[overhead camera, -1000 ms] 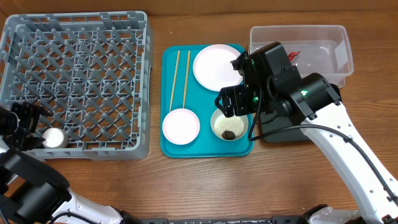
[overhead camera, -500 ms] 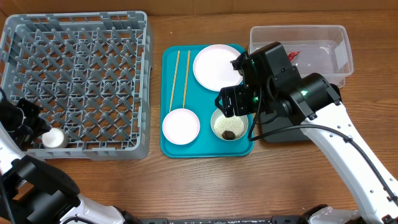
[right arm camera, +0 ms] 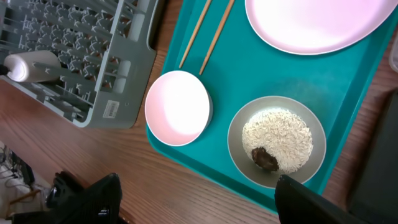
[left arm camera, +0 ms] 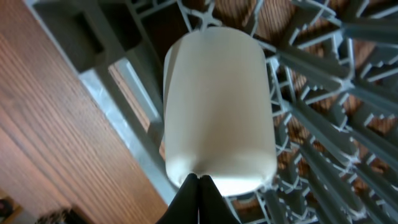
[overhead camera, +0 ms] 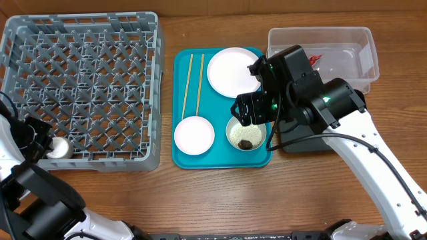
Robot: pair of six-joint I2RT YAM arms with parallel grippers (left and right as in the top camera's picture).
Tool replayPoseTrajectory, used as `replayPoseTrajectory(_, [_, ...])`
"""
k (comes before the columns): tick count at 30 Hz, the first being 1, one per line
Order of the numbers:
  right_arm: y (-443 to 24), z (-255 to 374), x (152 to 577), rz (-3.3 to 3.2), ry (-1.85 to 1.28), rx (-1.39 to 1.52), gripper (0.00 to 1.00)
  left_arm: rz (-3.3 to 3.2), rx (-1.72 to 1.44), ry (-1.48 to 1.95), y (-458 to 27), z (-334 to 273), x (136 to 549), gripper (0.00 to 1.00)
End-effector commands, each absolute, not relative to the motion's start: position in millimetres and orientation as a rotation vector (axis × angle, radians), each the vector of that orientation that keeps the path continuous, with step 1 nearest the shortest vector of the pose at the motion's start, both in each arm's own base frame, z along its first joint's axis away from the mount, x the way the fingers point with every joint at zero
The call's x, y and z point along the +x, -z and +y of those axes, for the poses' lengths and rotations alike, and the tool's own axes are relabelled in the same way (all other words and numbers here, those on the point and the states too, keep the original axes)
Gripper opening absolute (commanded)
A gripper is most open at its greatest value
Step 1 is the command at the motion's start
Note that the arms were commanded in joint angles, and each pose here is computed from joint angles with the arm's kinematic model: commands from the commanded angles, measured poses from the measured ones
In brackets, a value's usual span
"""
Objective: Sort waste into correct bins and load items into the dishwasher
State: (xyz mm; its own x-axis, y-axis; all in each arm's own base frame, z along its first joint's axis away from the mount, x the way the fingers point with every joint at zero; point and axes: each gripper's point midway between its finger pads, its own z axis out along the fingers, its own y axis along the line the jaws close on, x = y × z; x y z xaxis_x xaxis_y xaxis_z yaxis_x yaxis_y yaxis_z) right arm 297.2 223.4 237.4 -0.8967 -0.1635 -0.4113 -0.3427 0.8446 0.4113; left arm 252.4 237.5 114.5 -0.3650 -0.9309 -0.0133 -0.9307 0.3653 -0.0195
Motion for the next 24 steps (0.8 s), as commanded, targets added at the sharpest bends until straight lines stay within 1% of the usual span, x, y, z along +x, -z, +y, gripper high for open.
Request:
replayPoseTrajectory(1, [-236.7,224.3,297.6,2.653,-0.683,-0.383,0.80,2.559,-1.761,-0.034,-111.9,241.9,248.8,0.04])
replayPoseTrajectory(4, [-236.7,224.3,297.5,2.654,-0.683,-0.383,0.80,2.527,-1.745,-0.101,-111.8,253.7,251.2,0.04])
replayPoseTrajectory(9, [-236.8,224.3,297.7,2.652,-0.683,-0.384,0.80,2.479,-1.710,-0.069,-113.2,259.5,264.6,0.04])
replayPoseTrajectory(10, [-237.1,224.6,298.1,2.650,-0.684,-0.384,0.80,2.472,-1.704,-0.066,-113.7,260.7,266.7,0.11])
replayPoseTrajectory(11, [-237.2,224.6,298.3,2.649,-0.684,-0.384,0.80,2.463,-1.696,-0.059,-114.2,261.7,269.5,0.20])
replayPoseTrajectory(12, [-237.4,224.8,298.5,2.648,-0.685,-0.384,0.80,2.462,-1.676,-0.041,-114.6,261.7,273.0,0.31])
replayPoseTrajectory(16, [-237.5,224.9,298.7,2.647,-0.685,-0.384,0.80,2.483,-1.570,0.078,-116.3,253.9,287.9,0.38])
replayPoseTrajectory(19, [-237.3,224.8,298.5,2.648,-0.684,-0.384,0.80,2.495,-1.551,0.082,-116.3,251.8,289.7,0.43])
replayPoseTrajectory(21, [-237.3,224.7,298.4,2.648,-0.684,-0.384,0.80,2.499,-1.549,0.084,-116.2,250.8,289.5,0.43])
replayPoseTrajectory(22, [-237.3,224.7,298.4,2.648,-0.684,-0.384,0.80,2.503,-1.550,0.097,-116.3,248.9,289.4,0.37])
replayPoseTrajectory(24, [-237.1,224.6,298.1,2.650,-0.684,-0.384,0.80,2.511,-1.530,0.151,-120.0,242.4,292.5,0.30])
